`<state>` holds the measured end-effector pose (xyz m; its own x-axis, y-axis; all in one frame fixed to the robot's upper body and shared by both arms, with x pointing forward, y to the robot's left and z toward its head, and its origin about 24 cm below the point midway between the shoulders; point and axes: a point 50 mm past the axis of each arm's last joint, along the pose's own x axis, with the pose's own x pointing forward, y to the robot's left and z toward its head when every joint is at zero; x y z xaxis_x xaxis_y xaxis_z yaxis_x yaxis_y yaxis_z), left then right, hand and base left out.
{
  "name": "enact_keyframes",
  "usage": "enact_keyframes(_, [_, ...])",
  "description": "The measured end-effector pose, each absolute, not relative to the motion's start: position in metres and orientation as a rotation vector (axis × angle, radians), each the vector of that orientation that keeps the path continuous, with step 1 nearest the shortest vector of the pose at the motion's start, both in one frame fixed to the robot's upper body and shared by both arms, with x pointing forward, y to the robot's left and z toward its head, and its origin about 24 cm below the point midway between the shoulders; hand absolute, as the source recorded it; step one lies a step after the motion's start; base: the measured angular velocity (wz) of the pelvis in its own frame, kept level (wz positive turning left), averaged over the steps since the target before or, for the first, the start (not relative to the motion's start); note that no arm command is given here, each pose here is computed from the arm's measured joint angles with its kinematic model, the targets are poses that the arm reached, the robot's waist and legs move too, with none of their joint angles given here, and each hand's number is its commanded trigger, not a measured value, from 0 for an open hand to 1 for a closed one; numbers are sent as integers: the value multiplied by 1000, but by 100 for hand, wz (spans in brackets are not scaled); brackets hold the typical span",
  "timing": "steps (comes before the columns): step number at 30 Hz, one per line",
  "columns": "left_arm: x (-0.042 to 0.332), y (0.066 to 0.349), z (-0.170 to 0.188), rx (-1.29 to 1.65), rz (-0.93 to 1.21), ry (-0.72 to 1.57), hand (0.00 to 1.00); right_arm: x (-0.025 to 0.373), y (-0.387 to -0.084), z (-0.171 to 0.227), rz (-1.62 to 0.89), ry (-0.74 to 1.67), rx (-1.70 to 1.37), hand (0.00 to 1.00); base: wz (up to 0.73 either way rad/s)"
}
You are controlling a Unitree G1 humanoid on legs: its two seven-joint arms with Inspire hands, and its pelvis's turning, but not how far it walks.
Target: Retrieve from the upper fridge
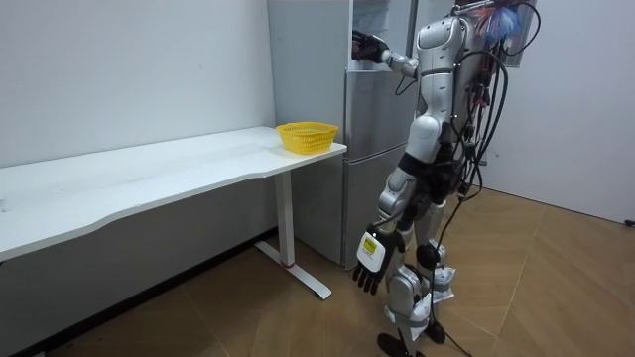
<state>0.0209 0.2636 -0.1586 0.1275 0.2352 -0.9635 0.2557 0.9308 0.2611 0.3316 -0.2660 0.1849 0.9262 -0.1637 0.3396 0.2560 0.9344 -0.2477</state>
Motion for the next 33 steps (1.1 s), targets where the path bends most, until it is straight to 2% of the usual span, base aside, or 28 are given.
enact_keyframes(21, [23,271,-156,399,-25,1486,0,346,-276,183,-77,-197,-290,1,0])
enact_keyframes(22, [23,272,-156,403,-21,1491,0,347,-277,183,-68,-191,-291,54,0])
enact_keyframes(23, [23,274,-155,407,-18,1493,0,348,-278,183,-61,-183,-294,99,0])
enact_keyframes(33, [23,277,-154,406,-8,1511,0,353,-288,180,-50,-129,-285,100,0])
